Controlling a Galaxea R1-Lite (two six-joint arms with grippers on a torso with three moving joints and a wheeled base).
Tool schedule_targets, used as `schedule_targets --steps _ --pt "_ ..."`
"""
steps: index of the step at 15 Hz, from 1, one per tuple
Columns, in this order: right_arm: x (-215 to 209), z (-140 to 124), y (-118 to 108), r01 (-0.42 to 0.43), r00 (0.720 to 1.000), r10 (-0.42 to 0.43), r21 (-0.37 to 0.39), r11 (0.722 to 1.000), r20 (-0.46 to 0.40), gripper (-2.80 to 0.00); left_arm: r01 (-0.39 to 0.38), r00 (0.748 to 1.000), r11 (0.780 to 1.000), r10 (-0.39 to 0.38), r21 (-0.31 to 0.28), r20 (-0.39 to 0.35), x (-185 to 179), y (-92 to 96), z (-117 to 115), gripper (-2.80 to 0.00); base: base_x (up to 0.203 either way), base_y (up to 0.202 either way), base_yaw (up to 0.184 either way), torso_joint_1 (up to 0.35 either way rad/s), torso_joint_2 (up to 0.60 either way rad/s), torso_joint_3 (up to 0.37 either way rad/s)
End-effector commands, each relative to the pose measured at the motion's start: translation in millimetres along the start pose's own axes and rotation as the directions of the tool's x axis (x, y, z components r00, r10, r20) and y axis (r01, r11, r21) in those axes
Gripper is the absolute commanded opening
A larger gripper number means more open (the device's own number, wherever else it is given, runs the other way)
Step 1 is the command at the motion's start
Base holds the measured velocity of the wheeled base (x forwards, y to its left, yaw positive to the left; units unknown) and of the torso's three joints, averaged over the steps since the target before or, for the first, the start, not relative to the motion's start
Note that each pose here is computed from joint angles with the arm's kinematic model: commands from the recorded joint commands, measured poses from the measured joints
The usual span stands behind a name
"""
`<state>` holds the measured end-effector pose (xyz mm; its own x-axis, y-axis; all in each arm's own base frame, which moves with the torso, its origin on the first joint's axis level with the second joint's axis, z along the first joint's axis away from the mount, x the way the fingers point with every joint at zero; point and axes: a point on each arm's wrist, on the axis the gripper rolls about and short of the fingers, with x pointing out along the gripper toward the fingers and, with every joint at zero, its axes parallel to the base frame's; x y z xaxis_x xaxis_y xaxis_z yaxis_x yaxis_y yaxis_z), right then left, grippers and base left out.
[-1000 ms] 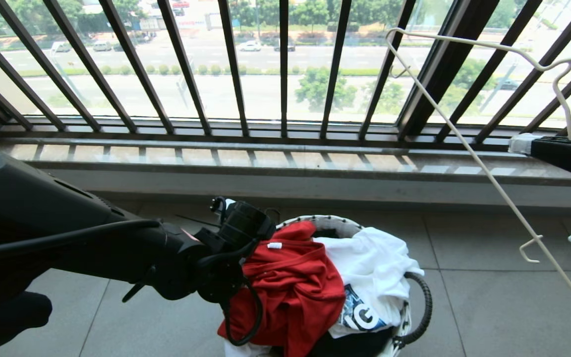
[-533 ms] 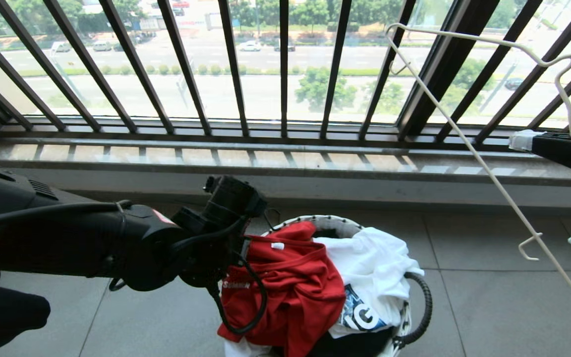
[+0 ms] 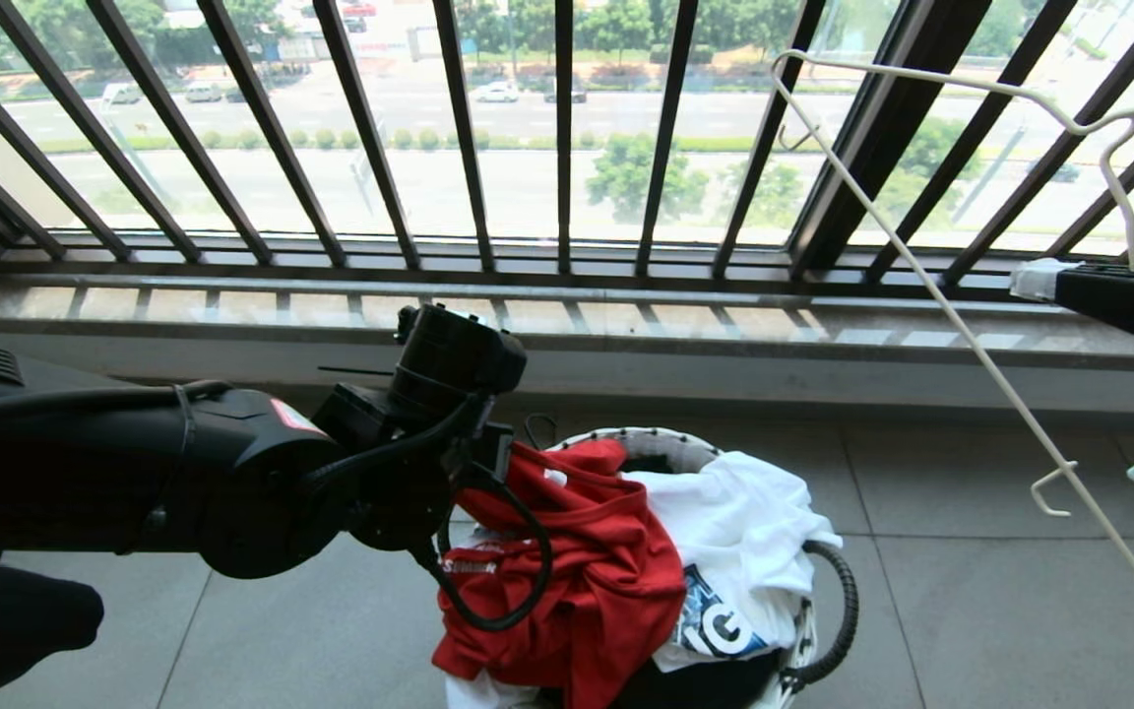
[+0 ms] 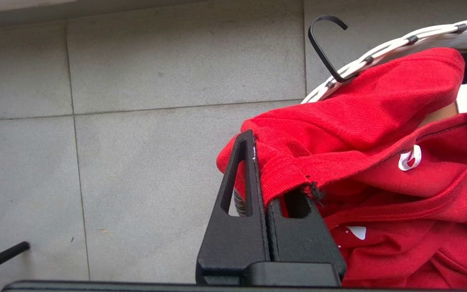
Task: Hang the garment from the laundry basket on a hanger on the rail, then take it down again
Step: Pick up clothes from the basket
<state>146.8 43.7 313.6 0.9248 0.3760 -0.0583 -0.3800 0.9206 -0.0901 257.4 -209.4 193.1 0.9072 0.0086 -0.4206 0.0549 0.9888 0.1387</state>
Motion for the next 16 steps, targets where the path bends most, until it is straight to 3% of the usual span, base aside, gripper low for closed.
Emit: schedule_targets --steps 1,16 --pt "0.6 -0.2 0.1 -0.002 1.000 0.002 -0.001 1.000 -0.001 -2.80 0.009 1.000 1.000 -0.009 0.002 0.007 -4.5 -2.1 0.1 -2.80 0.000 0.000 0.000 0.009 0.00 0.106" --pt "0.9 -1.9 0.2 -0.003 1.000 0.003 -0.002 1.000 -0.007 -2.80 0.000 1.000 1.000 0.000 -0.005 0.013 -6.1 -0.5 -0.6 -2.80 0.000 0.000 0.000 0.002 0.00 0.196"
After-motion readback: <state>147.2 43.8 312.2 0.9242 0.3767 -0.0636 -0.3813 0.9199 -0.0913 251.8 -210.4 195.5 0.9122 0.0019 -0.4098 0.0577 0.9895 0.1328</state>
